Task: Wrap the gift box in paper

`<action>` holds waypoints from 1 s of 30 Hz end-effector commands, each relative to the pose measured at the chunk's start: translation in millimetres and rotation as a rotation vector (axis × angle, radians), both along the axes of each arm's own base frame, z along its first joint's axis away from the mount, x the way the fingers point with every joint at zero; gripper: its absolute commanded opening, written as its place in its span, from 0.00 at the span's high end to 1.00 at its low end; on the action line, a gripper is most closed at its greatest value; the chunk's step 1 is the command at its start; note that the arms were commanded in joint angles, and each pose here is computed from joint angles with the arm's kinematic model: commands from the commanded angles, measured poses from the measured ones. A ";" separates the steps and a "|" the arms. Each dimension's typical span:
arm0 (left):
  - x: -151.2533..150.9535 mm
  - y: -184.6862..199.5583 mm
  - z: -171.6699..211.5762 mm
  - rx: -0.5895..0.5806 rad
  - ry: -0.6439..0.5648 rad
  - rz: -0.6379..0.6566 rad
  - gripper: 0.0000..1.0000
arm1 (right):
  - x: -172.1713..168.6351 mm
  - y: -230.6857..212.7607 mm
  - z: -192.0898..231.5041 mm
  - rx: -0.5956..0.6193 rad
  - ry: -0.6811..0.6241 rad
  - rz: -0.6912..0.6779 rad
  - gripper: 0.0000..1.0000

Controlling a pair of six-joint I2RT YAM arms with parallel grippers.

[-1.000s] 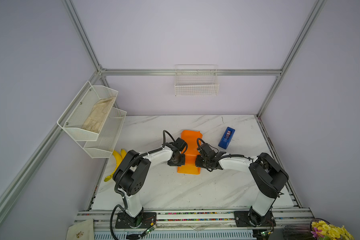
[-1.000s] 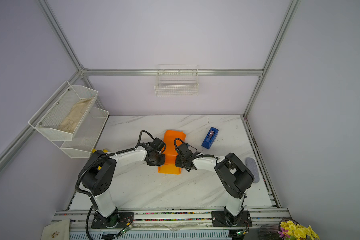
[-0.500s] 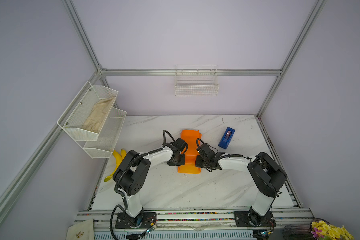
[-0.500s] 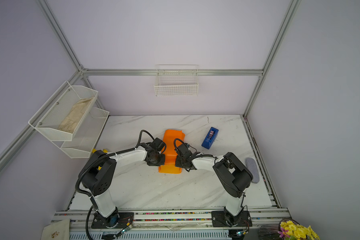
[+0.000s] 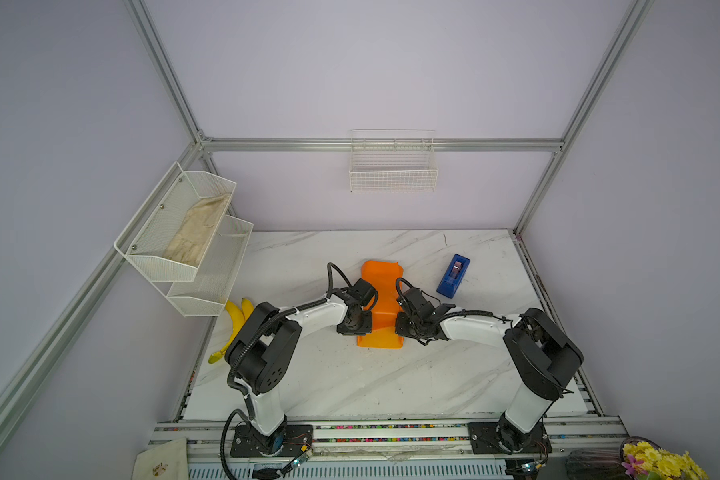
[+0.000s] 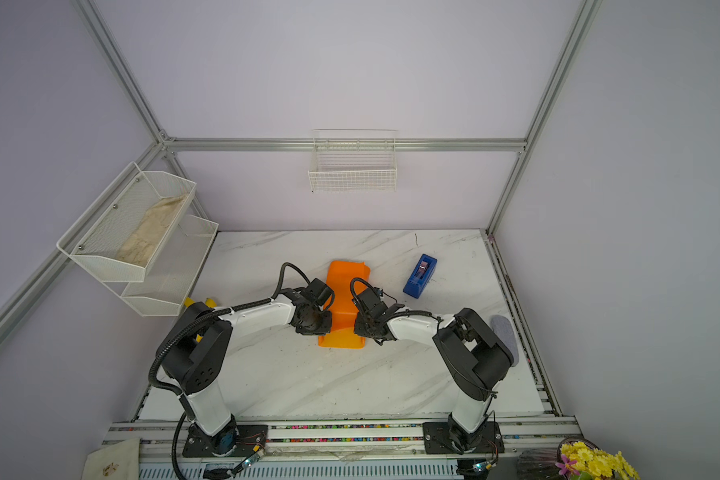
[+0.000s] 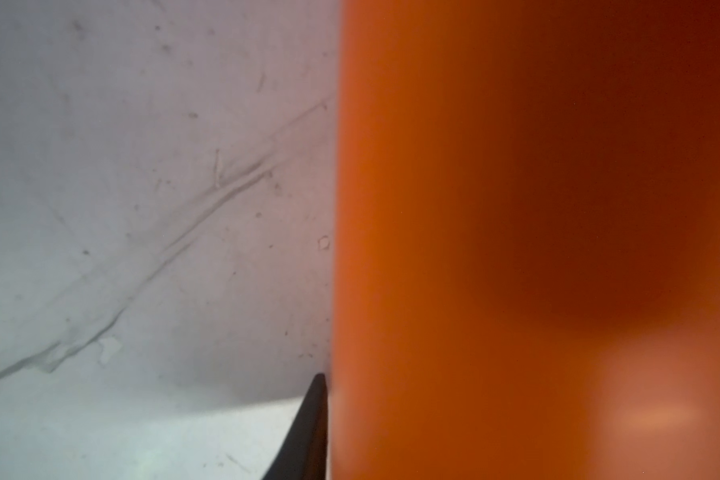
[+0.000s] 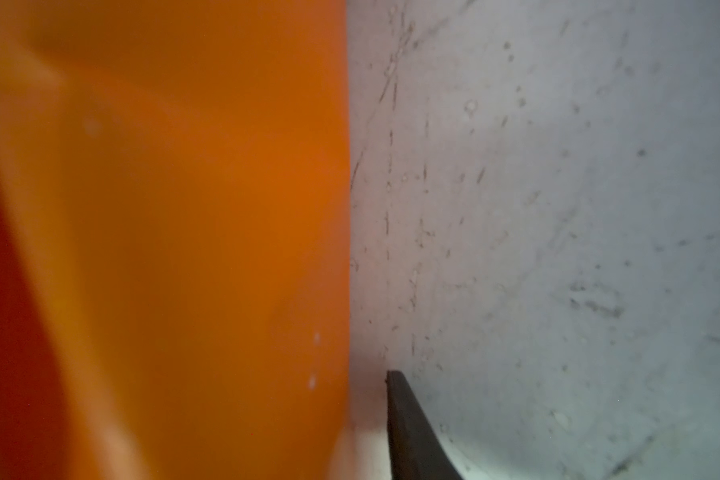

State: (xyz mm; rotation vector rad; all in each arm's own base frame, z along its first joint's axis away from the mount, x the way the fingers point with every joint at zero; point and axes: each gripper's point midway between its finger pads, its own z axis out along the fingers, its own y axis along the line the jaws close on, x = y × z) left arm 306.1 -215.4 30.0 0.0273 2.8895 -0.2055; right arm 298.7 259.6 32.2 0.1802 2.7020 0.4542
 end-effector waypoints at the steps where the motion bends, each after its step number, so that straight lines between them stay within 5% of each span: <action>1: -17.7 2.9 5.2 -0.032 0.028 0.008 0.79 | -15.3 -5.5 2.1 0.011 0.041 -0.001 0.72; 4: -22.8 3.0 3.3 -0.038 0.042 0.010 0.84 | -19.6 -4.3 1.1 0.018 0.053 0.009 0.78; 6: -24.7 3.7 1.3 -0.031 0.045 0.010 0.94 | -21.2 -3.5 -0.4 0.017 0.058 0.013 1.00; 13: -25.7 4.3 2.1 -0.027 0.043 0.010 1.00 | -22.7 -9.4 5.0 0.009 0.050 -0.013 1.00; 15: -26.0 4.9 4.2 -0.027 0.040 0.013 0.94 | -23.7 -14.1 12.6 -0.009 0.045 -0.019 0.73; 16: -25.6 5.4 5.3 -0.027 0.037 0.014 0.92 | -23.5 -16.2 17.7 -0.018 0.038 -0.017 0.67; 22: -22.5 8.3 7.5 -0.006 0.023 0.004 0.93 | -15.3 -28.4 74.4 -0.085 -0.078 0.040 0.60; 26: -21.1 6.0 5.9 -0.009 0.024 -0.007 0.95 | -4.0 4.6 123.3 -0.043 -0.296 0.354 0.55; 30: -20.3 4.4 6.5 -0.017 0.016 -0.020 0.95 | 8.0 28.0 134.6 -0.161 -0.445 0.677 0.51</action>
